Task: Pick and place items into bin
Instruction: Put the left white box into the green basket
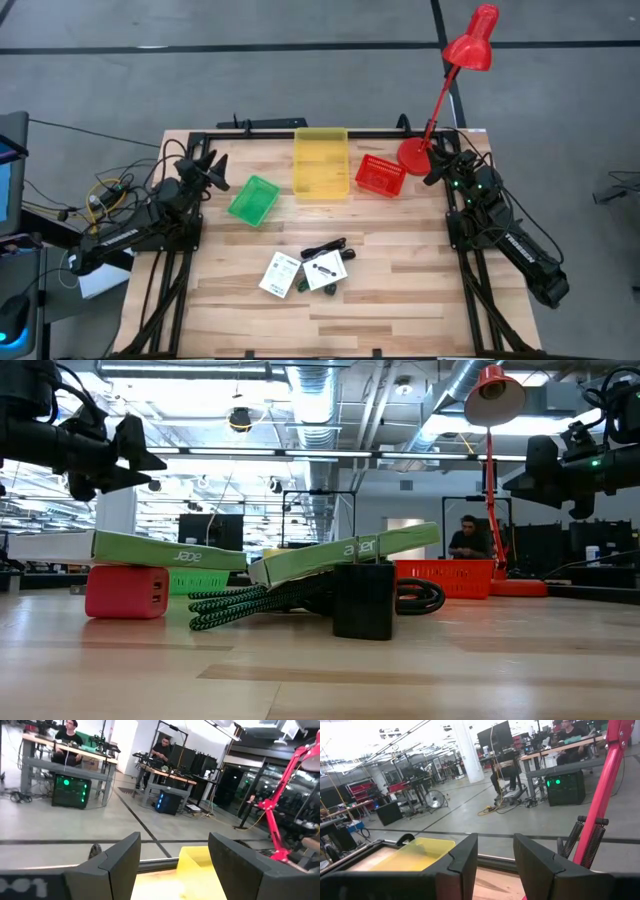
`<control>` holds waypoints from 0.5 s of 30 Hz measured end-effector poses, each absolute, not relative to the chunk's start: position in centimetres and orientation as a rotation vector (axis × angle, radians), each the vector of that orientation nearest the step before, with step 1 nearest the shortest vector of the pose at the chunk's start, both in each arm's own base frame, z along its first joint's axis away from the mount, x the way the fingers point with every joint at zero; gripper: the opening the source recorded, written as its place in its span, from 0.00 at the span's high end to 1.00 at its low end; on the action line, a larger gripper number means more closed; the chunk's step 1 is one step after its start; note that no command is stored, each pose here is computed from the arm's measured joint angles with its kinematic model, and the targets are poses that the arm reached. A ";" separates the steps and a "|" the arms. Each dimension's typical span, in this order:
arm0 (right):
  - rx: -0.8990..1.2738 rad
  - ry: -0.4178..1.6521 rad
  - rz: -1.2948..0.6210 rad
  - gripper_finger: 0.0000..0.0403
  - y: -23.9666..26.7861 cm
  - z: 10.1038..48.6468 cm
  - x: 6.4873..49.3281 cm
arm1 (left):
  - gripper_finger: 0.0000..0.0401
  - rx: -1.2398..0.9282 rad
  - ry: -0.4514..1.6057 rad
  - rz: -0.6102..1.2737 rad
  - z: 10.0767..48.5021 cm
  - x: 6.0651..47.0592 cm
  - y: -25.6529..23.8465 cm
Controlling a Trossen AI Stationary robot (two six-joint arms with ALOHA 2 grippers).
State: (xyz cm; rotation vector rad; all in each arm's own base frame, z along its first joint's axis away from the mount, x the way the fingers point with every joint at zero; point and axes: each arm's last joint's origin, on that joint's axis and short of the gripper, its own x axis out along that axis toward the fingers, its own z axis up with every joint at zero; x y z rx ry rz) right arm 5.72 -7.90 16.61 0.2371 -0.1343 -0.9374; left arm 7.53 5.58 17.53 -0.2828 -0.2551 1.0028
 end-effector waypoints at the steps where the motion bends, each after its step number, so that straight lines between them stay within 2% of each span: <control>1: 0.237 -0.134 -0.938 0.70 -7.9 16.6 5.7 | 0.44 -0.301 -0.263 0.987 17.5 7.6 5.6; 6: 0.237 -0.135 -0.937 0.70 -7.9 16.6 5.7 | 0.44 -0.276 -0.267 0.774 18.0 8.0 5.2; 11: 0.237 -0.134 -0.937 0.70 -7.9 16.6 5.7 | 0.44 -0.142 -0.305 0.460 19.2 8.4 4.2; 15: 0.237 -0.134 -0.937 0.70 -7.9 16.6 5.7 | 0.44 -0.051 -0.310 0.287 19.5 8.7 3.3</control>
